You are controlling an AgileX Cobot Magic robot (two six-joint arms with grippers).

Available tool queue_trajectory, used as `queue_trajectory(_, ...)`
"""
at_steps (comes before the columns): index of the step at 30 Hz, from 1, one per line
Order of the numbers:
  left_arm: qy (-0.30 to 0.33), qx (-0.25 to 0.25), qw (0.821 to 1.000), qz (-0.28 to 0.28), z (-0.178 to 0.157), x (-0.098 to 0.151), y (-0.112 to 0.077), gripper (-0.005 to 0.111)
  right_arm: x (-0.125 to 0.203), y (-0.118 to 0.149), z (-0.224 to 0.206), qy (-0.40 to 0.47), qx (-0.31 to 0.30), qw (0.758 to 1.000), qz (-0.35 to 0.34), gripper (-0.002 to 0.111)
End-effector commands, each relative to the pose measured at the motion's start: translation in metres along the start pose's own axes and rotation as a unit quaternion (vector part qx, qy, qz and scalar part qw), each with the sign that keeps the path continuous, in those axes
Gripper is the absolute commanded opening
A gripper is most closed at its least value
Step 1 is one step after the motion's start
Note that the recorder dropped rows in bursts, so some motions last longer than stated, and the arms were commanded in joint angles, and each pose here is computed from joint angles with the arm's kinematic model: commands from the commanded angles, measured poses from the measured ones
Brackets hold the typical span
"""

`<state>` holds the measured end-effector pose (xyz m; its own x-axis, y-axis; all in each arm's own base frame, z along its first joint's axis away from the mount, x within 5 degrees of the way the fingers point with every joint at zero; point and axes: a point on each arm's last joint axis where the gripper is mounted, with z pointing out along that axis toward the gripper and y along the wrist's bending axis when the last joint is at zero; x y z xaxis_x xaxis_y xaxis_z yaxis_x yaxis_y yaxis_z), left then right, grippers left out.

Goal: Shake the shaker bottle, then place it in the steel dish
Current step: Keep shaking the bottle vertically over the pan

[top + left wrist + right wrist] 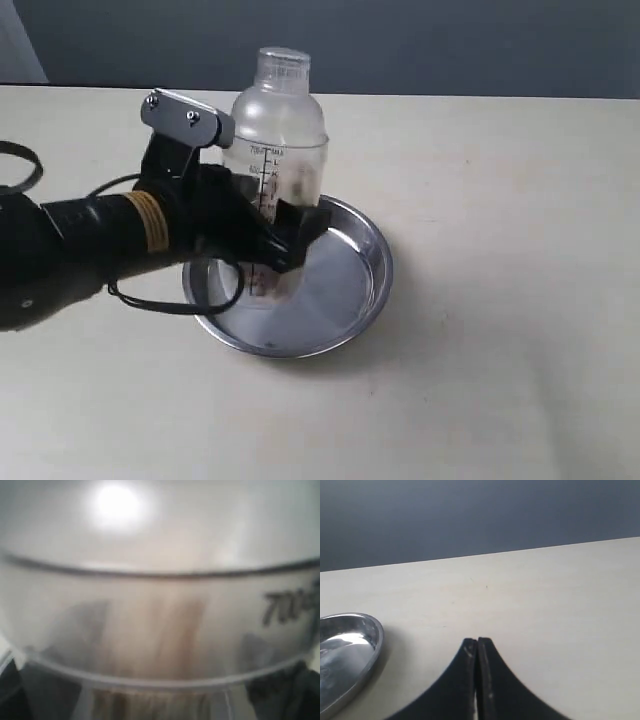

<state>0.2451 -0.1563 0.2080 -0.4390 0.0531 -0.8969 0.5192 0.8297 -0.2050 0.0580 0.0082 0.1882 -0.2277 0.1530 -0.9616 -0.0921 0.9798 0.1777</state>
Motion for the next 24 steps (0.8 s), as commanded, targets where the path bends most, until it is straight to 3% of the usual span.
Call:
queue_trajectory(1, -0.175, 0.051, 0.982, 0.040, -0.039, -0.080, -0.022, 0.000, -0.001, 0.000, 0.000, -0.004, -0.001, 1.000, -0.001, -0.001)
queue_trajectory(4, -0.035, 0.012, 0.999, 0.029, -0.012, -0.022, -0.006, 0.000, -0.001, 0.000, 0.000, -0.004, -0.001, 1.000, -0.001, -0.001)
queue_trajectory(6, 0.005, 0.002, 1.000, -0.007, 0.002, 0.009, 0.003, 0.000, -0.001, 0.000, 0.000, -0.004, -0.001, 1.000, -0.001, -0.001)
queue_trajectory(7, -0.013, 0.012, 1.000, -0.007, 0.001, 0.007, 0.001, 0.000, -0.001, 0.000, 0.000, -0.004, -0.001, 1.000, -0.001, -0.001)
queue_trajectory(10, -0.166, 0.069, 0.984, 0.020, -0.025, -0.049, -0.017, 0.000, -0.001, 0.000, 0.000, -0.003, -0.001, 1.000, -0.002, -0.001)
queue_trajectory(11, -0.209, 0.071, 0.975, 0.036, -0.039, -0.073, -0.023, 0.000, -0.001, 0.000, 0.000, -0.003, -0.001, 1.000, -0.002, -0.001)
queue_trajectory(12, -0.211, 0.060, 0.975, 0.043, -0.044, -0.083, -0.023, 0.000, -0.001, 0.000, 0.000, -0.003, -0.001, 1.000, -0.002, -0.001)
queue_trajectory(13, -0.192, 0.048, 0.979, 0.040, -0.044, -0.082, -0.022, 0.000, -0.001, 0.000, 0.000, -0.003, -0.001, 1.000, -0.002, -0.001)
queue_trajectory(16, -0.038, 0.006, 0.999, 0.021, -0.012, -0.018, -0.003, 0.000, -0.001, 0.000, 0.000, -0.003, -0.001, 1.000, -0.002, -0.001)
queue_trajectory(18, -0.009, -0.009, 0.999, -0.035, 0.003, 0.013, 0.010, 0.000, -0.001, 0.000, 0.000, -0.003, -0.001, 1.000, -0.002, -0.001)
queue_trajectory(19, -0.025, 0.008, 0.998, -0.048, 0.003, 0.012, 0.007, 0.000, -0.001, 0.000, 0.000, -0.003, -0.001, 1.000, -0.002, -0.001)
queue_trajectory(20, -0.046, 0.050, 0.997, -0.028, 0.000, 0.005, -0.002, 0.000, -0.001, 0.000, 0.000, -0.003, -0.001, 1.000, -0.002, -0.001)
queue_trajectory(21, -0.089, 0.108, 0.989, 0.037, -0.010, -0.017, -0.018, 0.000, -0.001, 0.000, 0.000, -0.003, -0.001, 1.000, -0.002, -0.001)
queue_trajectory(22, -0.093, 0.098, 0.989, 0.052, -0.013, -0.025, -0.018, 0.000, -0.001, 0.000, 0.000, -0.003, -0.001, 1.000, -0.002, -0.001)
queue_trajectory(24, -0.098, -0.011, 0.994, 0.042, -0.017, -0.041, 0.006, 0.000, -0.001, 0.000, 0.000, -0.003, -0.001, 1.000, -0.002, -0.001)
